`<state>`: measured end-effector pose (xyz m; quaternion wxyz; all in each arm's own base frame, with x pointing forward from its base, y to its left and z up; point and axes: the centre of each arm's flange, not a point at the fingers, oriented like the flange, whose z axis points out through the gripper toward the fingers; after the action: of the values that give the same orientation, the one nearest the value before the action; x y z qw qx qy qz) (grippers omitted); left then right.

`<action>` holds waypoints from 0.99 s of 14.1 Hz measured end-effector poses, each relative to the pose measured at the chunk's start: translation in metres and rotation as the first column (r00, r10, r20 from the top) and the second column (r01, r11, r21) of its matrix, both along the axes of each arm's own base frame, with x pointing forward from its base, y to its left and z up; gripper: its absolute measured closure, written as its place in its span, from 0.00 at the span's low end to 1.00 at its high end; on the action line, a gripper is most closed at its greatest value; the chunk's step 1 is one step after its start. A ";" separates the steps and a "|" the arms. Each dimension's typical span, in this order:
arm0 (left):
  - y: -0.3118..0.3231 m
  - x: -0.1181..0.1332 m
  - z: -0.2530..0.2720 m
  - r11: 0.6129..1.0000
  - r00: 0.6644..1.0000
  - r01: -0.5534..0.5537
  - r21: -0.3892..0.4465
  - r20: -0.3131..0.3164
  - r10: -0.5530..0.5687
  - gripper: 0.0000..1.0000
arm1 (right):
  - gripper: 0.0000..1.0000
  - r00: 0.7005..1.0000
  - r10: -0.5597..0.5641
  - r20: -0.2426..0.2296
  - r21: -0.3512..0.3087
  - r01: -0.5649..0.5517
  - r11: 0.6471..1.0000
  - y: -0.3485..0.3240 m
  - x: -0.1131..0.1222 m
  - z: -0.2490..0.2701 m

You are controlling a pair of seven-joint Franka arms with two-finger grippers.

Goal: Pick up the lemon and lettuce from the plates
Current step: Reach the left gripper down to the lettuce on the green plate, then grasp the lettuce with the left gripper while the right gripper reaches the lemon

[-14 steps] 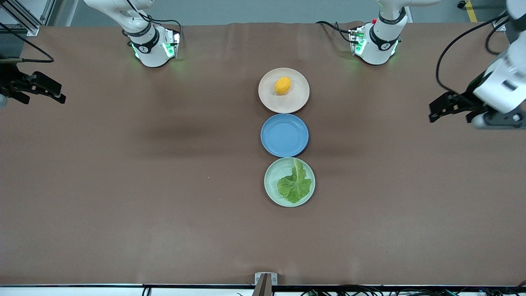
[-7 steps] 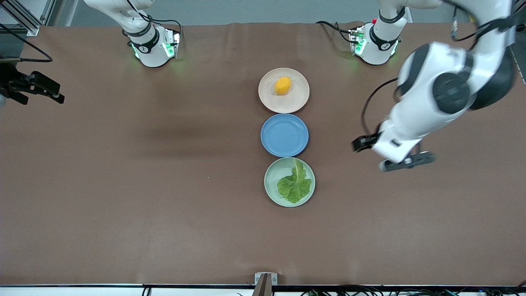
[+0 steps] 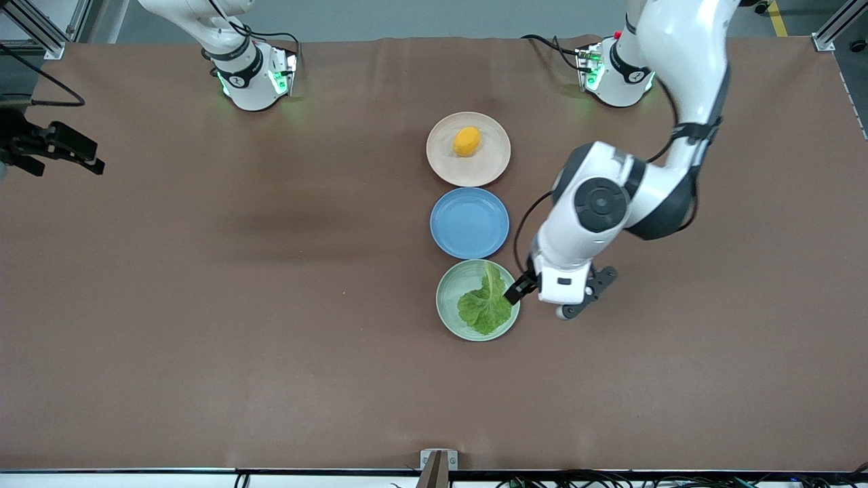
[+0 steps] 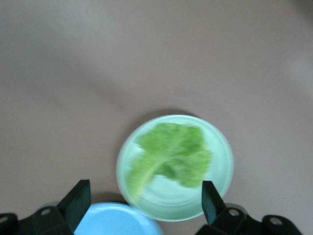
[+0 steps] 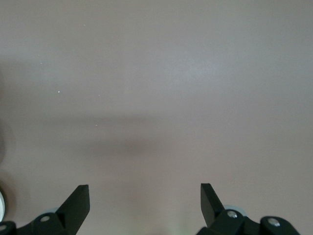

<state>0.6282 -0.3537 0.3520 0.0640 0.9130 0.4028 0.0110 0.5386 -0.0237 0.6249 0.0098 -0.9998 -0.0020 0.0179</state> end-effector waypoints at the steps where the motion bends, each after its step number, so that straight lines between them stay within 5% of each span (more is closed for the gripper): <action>1: -0.013 -0.001 -0.011 0.996 0.996 -0.085 -0.024 0.010 0.085 0.00 | 0.00 1.000 0.000 -0.012 0.000 0.000 1.000 0.000 0.007 -0.011; 8: -0.053 -0.009 -0.087 0.941 0.945 -0.327 -0.093 -0.003 0.328 0.00 | 0.00 0.993 -0.068 -0.098 -0.001 0.068 0.998 0.047 0.035 -0.068; 14: -0.065 -0.016 -0.138 0.917 0.922 -0.386 -0.105 -0.019 0.386 0.00 | 0.00 0.935 -0.320 -0.152 0.000 0.324 0.946 0.243 -0.014 -0.071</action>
<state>0.6121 -0.4185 0.2135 0.1096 0.8109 0.5748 0.0027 0.5249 0.2193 0.5535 0.0254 -0.9822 0.1620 0.0913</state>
